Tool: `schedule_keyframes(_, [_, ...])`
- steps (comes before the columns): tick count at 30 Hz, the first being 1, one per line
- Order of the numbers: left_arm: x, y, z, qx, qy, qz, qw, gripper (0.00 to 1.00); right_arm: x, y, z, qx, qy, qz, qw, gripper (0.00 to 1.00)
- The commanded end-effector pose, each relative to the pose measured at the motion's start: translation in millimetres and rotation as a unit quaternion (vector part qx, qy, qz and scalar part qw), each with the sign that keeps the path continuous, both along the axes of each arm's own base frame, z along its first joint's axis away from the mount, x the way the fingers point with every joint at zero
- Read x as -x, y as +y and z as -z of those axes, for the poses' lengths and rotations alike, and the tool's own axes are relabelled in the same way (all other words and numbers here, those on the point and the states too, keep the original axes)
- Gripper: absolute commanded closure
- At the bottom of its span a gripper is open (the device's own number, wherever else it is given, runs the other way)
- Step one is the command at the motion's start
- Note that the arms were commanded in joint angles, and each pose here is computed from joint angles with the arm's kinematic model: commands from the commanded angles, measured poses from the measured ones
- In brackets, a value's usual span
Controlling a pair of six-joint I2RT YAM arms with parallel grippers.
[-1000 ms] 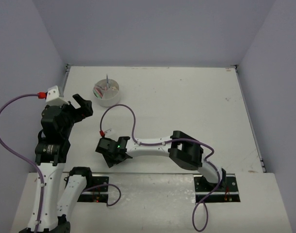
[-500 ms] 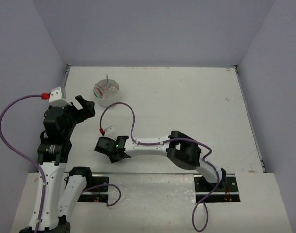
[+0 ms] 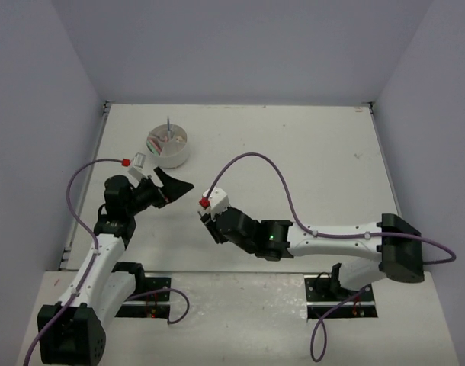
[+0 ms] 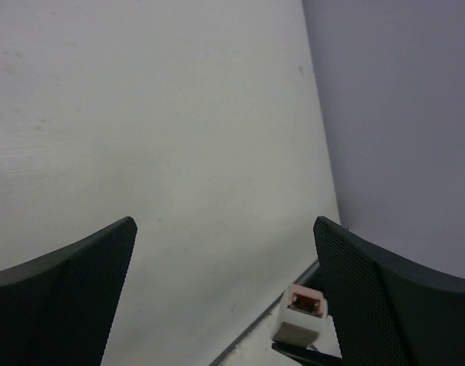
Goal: Sort the stationery into containers
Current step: Pick up the stapler from the center of the board.
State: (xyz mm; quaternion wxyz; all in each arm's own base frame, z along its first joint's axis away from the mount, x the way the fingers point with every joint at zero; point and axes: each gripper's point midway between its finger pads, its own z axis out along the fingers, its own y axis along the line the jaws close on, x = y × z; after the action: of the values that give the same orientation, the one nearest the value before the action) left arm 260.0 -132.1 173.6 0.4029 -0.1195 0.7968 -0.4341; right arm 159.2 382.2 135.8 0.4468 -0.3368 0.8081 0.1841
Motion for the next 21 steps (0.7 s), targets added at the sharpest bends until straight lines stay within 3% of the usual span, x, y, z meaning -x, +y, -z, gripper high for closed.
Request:
schedule_keyframes(1, [25, -47, -67, 0.104, -0.112, 0.139, 0.978, 0.01, -19, -2, -56, -0.058, -0.100, 0.001, 0.993, 1.00])
schedule_keyframes(5, [35, -73, -71, 0.089, -0.130, 0.176, 0.972, 0.07, -24, -8, -74, -0.079, -0.119, 0.009, 0.990, 1.00])
schedule_keyframes(10, [43, -87, -65, 0.088, -0.124, 0.203, 0.967, 0.23, -32, -9, -86, -0.079, -0.128, 0.029, 0.988, 1.00])
schedule_keyframes(21, [44, -92, -68, 0.084, -0.132, 0.218, 0.963, 0.73, -41, -17, -100, -0.096, -0.118, 0.039, 0.988, 1.00])
